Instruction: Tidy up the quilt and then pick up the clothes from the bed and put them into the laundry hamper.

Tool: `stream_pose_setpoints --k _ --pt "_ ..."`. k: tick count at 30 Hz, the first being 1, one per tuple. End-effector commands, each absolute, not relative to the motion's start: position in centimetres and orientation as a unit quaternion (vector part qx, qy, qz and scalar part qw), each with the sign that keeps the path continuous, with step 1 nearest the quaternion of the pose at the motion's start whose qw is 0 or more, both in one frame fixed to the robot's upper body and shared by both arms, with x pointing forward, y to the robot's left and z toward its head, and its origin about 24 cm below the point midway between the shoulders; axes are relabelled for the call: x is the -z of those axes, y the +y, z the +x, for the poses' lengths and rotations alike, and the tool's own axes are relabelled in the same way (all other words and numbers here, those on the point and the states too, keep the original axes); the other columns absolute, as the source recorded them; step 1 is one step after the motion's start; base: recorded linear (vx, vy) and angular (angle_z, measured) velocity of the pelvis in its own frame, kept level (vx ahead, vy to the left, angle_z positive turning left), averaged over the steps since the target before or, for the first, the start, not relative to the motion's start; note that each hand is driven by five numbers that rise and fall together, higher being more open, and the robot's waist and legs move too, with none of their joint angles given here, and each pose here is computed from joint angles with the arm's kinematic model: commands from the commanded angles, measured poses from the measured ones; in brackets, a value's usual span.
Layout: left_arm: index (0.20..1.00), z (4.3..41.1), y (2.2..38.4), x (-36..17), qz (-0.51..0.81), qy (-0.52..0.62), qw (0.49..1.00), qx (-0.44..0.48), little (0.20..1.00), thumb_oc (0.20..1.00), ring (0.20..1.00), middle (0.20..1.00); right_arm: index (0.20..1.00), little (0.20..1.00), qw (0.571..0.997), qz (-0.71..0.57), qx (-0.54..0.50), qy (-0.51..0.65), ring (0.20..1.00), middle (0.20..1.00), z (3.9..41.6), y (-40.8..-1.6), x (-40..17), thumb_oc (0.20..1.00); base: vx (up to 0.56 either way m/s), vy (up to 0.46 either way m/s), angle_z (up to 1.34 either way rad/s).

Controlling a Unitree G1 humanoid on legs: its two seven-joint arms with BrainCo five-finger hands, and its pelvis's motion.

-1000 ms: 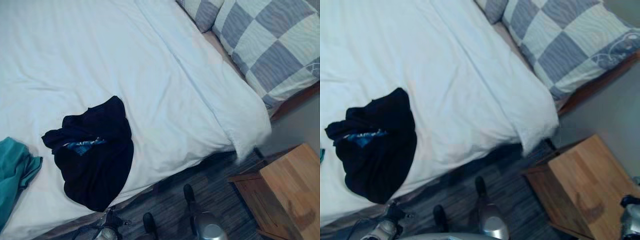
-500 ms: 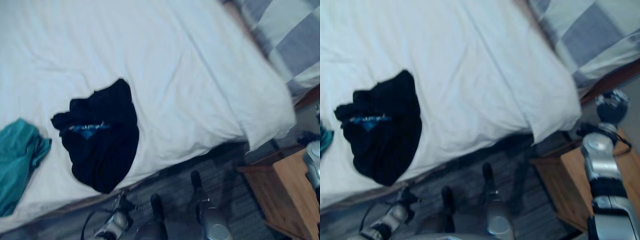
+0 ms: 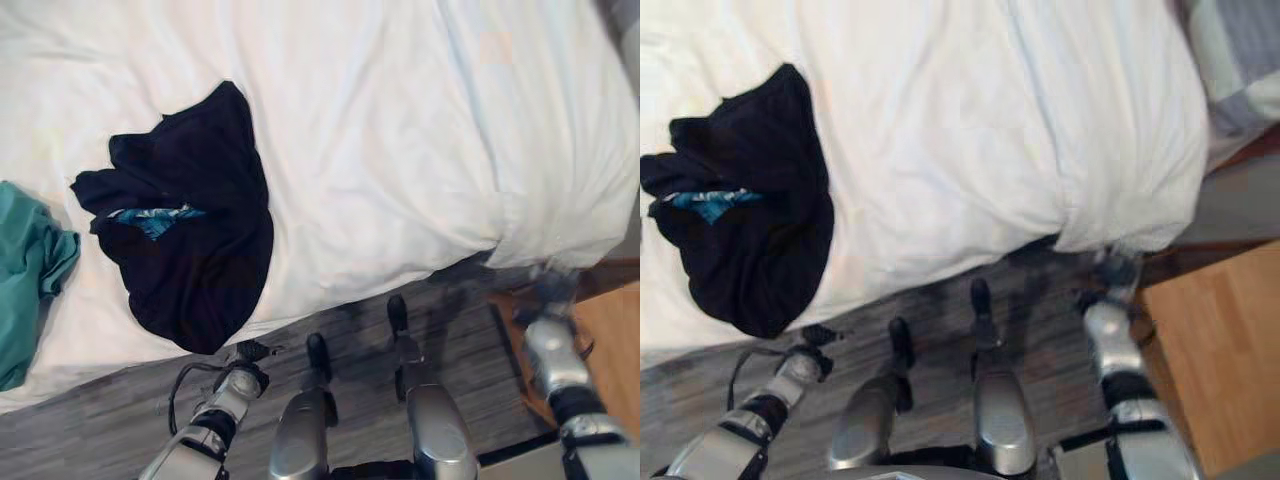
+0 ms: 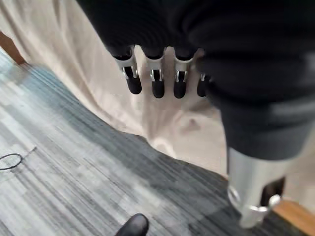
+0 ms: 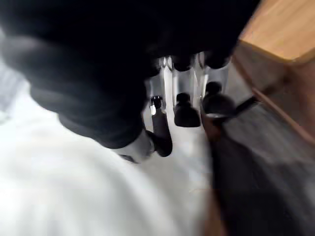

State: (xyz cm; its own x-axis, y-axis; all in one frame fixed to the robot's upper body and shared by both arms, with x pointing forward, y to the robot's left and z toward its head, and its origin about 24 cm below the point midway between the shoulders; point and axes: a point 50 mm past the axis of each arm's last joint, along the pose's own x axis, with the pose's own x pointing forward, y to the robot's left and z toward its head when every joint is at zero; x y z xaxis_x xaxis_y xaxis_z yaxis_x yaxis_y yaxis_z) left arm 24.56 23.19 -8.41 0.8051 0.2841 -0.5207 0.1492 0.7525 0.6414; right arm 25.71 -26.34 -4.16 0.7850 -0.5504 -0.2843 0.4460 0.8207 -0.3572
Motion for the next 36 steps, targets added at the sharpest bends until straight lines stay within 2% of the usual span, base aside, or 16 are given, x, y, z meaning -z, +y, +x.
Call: stream_pose_setpoints --k 1,2,3,4,6,10,13,14,16,20,26,31,32,36 --pt "1.0 21.7 24.6 10.3 0.379 0.364 0.85 -0.041 1.0 1.0 1.0 1.0 0.2 0.2 0.89 -0.169 0.189 0.378 0.2 0.2 18.1 -23.8 11.5 0.2 0.04 0.143 0.27" --pt "1.0 21.5 24.4 10.4 0.384 0.366 0.847 -0.034 1.0 1.0 1.0 1.0 0.278 0.278 0.876 -0.176 0.169 0.415 0.278 0.278 16.5 -23.2 12.7 0.278 0.02 0.181 0.18" --pt "1.0 21.3 24.4 10.6 0.389 0.367 0.844 -0.027 1.0 1.0 1.0 1.0 0.501 0.501 0.864 -0.181 0.151 0.445 0.501 0.501 15.0 -22.7 13.7 0.501 0.02 0.183 0.09" --pt "1.0 21.2 24.3 10.7 0.394 0.368 0.842 -0.02 1.0 1.0 1.0 1.0 1.0 1.0 0.851 -0.184 0.139 0.472 1.0 1.0 13.9 -22.4 14.4 1.0 -0.01 0.227 0.01" --pt "1.0 21.0 24.1 10.9 0.406 0.369 0.836 -0.005 1.0 1.0 1.0 1.0 1.0 1.0 0.831 -0.208 0.119 0.502 1.0 1.0 12.8 -22.5 15.0 1.0 -0.08 0.231 -0.01" --pt "1.0 21.8 24.2 10.4 0.437 0.354 0.827 0.022 1.0 1.0 1.0 1.0 1.0 1.0 0.831 -0.253 0.09 0.487 1.0 1.0 13.8 -22.7 14.6 1.0 -0.16 0.15 0.15" --pt "1.0 22.7 23.6 9.9 0.437 0.337 0.834 0.025 1.0 1.0 1.0 1.0 1.0 1.0 0.847 -0.28 0.069 0.446 1.0 1.0 16.1 -22.1 13.7 1.0 -0.18 0.105 0.29" --pt "1.0 23.5 23.0 9.6 0.433 0.326 0.841 0.014 1.0 1.0 1.0 1.0 1.0 1.0 0.864 -0.287 0.056 0.409 1.0 1.0 18.4 -21.6 12.7 1.0 -0.26 0.046 0.25" --pt "1.0 25.6 20.5 8.2 0.397 0.271 0.877 0.017 1.0 1.0 1.0 1.0 1.0 1.0 0.879 -0.311 0.055 0.358 1.0 1.0 21.0 -22.2 11.0 1.0 -0.3 0.069 0.53" --pt "1.0 26.1 20.0 7.7 0.367 0.258 0.894 0.003 1.0 1.0 1.0 1.0 1.0 1.0 0.878 -0.34 0.051 0.332 1.0 1.0 22.4 -22.4 9.9 1.0 -0.11 0.158 0.48" --pt "1.0 23.9 21.0 9.5 0.366 0.305 0.879 -0.013 1.0 1.0 1.0 1.0 1.0 1.0 0.881 -0.308 0.08 0.349 1.0 1.0 21.6 -22.8 10.3 1.0 0.08 0.395 0.17" --pt "1.0 22.6 21.0 10.5 0.399 0.326 0.857 0.023 1.0 1.0 1.0 1.0 1.0 1.0 0.854 -0.265 0.108 0.435 1.0 1.0 16.9 -24.1 12.9 1.0 0.18 0.698 0.16" --pt "1.0 22.6 20.8 10.5 0.407 0.325 0.853 0.031 1.0 1.0 1.0 1.0 1.0 1.0 0.851 -0.264 0.115 0.439 1.0 1.0 16.9 -24.2 12.9 1.0 0.15 0.815 0.56" --pt "1.0 22.9 22.5 10.0 0.441 0.323 0.836 0.038 1.0 1.0 1.0 1.0 1.0 1.0 0.872 -0.222 0.096 0.425 1.0 1.0 17.3 -21.6 13.1 1.0 0.07 0.484 0.16"
